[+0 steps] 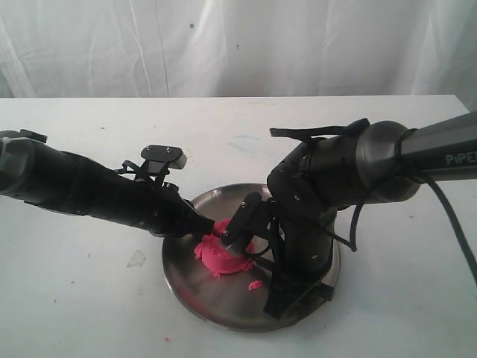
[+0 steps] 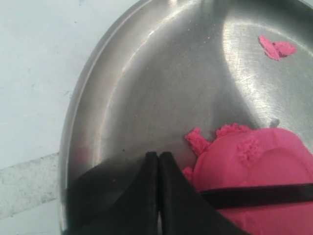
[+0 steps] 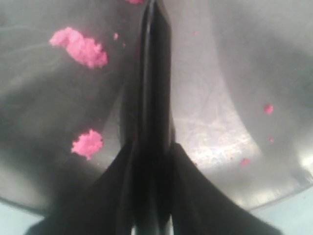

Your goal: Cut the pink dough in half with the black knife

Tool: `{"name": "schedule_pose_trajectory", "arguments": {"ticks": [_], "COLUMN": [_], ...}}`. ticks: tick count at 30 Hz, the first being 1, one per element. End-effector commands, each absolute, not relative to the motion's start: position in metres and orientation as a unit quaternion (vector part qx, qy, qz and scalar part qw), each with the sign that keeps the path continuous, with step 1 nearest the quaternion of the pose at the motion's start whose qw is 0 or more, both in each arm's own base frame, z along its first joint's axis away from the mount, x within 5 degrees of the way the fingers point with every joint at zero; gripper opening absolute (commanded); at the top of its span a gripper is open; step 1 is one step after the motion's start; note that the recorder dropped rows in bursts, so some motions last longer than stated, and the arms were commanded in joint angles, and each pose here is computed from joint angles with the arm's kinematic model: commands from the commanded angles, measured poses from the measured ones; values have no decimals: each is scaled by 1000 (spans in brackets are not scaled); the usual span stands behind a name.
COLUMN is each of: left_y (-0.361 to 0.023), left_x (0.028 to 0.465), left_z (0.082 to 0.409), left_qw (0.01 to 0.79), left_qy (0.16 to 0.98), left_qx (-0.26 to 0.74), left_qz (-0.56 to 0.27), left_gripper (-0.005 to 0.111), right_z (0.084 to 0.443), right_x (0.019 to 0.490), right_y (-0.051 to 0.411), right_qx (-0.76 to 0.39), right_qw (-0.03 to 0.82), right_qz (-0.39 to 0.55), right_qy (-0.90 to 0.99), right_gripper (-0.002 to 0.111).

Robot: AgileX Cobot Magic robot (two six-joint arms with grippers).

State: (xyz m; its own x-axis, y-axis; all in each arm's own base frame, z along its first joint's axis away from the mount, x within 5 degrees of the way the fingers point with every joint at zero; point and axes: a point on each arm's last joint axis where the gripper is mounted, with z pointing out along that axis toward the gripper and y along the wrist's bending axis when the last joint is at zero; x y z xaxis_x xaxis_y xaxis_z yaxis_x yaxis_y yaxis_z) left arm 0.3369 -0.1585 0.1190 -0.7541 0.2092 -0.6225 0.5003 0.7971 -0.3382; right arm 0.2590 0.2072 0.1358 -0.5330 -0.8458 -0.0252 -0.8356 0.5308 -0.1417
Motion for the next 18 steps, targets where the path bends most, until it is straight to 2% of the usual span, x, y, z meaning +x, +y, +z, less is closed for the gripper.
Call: {"name": "schedule_pose_trajectory", "arguments": {"ticks": [1,18], "left_y": [-157,-156], "left_x": [330,330], "left_z": [102,102], "left_qw": [265,266], "left_qy": [910,910], "left_qx": [217,221], "left_qz": [-233,-230], "left_gripper": [0,0], "right_z": [123,122], "right_x": [260,260], "right_y": [212,212], "right_qx": [-484,-480], "right_qw": [53,52], "right_qz": [-47,-44], "right_qy": [872,874], "right_gripper": [0,0]}}
